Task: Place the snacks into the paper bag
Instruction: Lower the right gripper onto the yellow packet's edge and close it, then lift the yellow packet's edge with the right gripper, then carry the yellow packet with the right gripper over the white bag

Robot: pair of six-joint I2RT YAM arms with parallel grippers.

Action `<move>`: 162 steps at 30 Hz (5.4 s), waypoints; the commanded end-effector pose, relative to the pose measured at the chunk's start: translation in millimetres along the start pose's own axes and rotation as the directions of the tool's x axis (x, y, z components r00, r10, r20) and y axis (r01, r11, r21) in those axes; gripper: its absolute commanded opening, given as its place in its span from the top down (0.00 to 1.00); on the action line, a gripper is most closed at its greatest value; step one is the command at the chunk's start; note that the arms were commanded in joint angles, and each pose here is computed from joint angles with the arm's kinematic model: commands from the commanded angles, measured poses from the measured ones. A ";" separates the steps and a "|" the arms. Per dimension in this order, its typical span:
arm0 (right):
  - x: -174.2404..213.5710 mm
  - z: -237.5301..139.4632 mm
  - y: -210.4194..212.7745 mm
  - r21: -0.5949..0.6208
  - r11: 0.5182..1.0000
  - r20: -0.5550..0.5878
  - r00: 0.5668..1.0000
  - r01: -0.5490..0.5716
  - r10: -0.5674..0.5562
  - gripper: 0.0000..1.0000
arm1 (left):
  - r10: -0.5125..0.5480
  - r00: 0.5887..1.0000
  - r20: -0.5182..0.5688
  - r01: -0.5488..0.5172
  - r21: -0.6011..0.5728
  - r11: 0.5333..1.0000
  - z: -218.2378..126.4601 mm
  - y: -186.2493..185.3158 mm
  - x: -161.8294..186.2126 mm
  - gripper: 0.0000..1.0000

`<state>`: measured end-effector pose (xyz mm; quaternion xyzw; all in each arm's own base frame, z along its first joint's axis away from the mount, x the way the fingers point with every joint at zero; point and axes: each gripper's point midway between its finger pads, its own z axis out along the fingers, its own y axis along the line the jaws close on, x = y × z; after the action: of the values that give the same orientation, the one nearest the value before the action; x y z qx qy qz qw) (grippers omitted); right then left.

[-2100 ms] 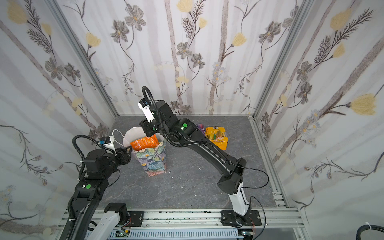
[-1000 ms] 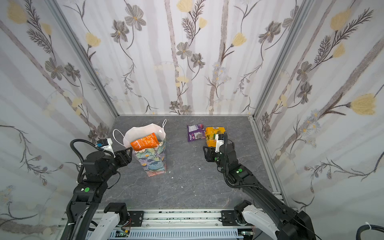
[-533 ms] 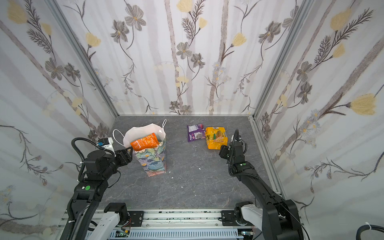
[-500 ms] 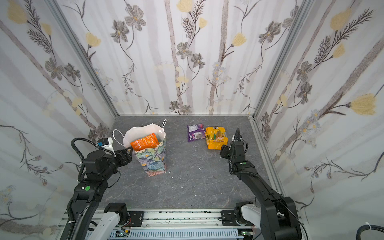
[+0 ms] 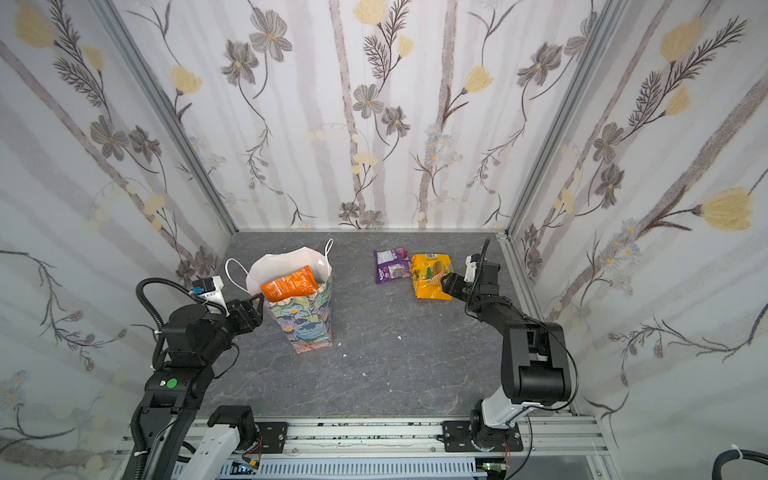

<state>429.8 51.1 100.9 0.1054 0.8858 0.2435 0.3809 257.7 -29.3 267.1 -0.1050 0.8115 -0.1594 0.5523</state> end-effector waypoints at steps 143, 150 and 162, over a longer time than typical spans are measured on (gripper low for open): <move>62.8 -102.4 220.0 -0.330 0.891 0.086 0.950 0.312 -0.300 1.00 | -0.003 0.998 0.058 0.004 -0.018 1.000 -6.1 3.5 -10.7 0.14; 57.3 -114.6 247.4 -0.362 0.854 0.121 0.927 0.373 -0.354 1.00 | -0.011 0.998 0.066 0.014 -0.039 0.999 -6.5 7.7 -12.0 0.13; 35.0 -163.3 309.0 -0.419 0.773 0.226 0.879 0.476 -0.419 1.00 | -0.039 0.996 0.086 0.046 -0.079 0.996 -6.2 16.8 -15.3 0.09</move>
<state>287.9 269.2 302.4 -0.1707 0.8051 0.3387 0.4559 255.3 -10.5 271.4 -0.1432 0.7990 -0.1340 0.5684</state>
